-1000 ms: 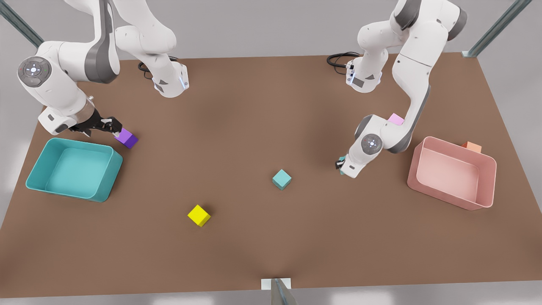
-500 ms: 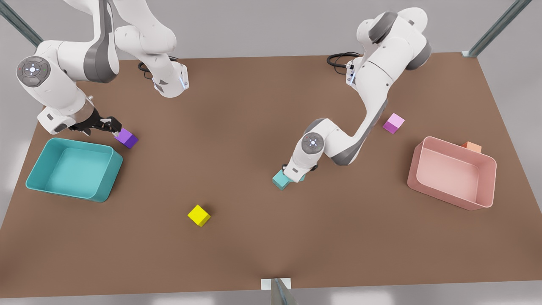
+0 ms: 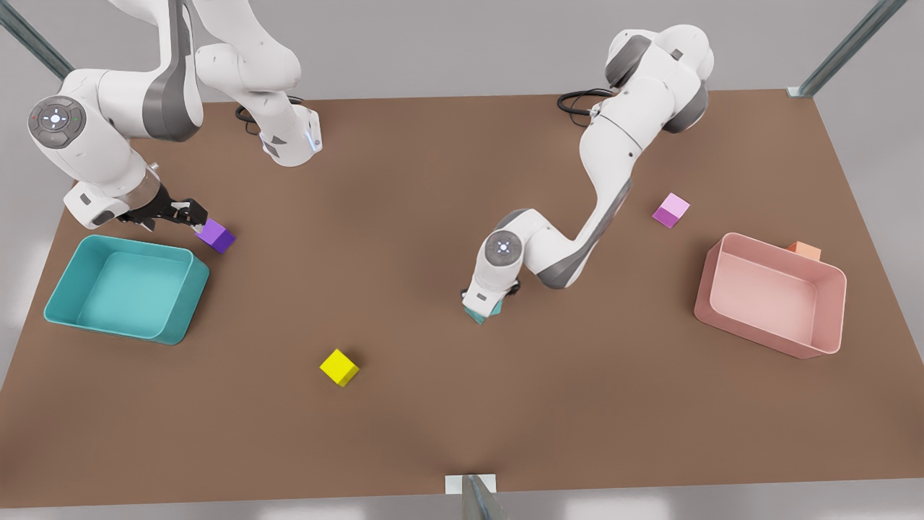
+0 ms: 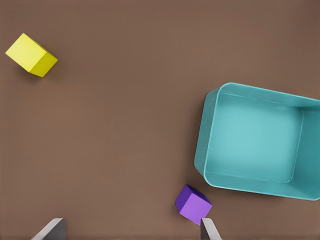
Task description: Stack the two blue cubes on top of each other
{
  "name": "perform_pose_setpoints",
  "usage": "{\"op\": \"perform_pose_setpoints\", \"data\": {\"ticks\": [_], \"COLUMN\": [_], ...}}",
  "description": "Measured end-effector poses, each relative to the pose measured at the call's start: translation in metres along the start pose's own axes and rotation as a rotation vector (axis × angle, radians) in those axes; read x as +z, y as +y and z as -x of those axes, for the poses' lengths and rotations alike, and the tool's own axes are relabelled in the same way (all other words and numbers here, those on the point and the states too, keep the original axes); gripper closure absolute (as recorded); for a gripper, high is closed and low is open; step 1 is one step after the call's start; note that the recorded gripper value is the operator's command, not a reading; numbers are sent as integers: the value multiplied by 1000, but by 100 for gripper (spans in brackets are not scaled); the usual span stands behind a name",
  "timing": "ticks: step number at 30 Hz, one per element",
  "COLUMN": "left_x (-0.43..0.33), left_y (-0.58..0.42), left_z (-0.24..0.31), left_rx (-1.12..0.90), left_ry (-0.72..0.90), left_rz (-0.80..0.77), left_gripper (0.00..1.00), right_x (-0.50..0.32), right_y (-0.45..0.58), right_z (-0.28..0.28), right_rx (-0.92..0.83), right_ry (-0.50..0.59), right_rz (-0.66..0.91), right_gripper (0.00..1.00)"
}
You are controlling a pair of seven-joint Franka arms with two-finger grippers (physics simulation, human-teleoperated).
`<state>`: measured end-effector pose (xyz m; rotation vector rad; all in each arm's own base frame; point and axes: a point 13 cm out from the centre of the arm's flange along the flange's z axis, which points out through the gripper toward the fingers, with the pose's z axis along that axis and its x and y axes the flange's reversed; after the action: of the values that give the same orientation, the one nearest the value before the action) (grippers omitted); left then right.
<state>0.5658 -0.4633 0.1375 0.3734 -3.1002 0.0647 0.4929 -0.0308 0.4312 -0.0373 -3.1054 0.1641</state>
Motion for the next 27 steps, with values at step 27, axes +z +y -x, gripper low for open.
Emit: {"op": "perform_pose_setpoints", "data": {"ticks": [27], "left_x": [-7], "left_y": [-10], "left_z": [-2], "left_rx": [-104], "left_ry": [-9], "left_rz": [-11], "left_gripper": [0], "right_x": [0], "right_y": [0], "right_z": [0], "right_rx": [4], "right_ry": [0], "right_rz": [0], "right_gripper": [0]}}
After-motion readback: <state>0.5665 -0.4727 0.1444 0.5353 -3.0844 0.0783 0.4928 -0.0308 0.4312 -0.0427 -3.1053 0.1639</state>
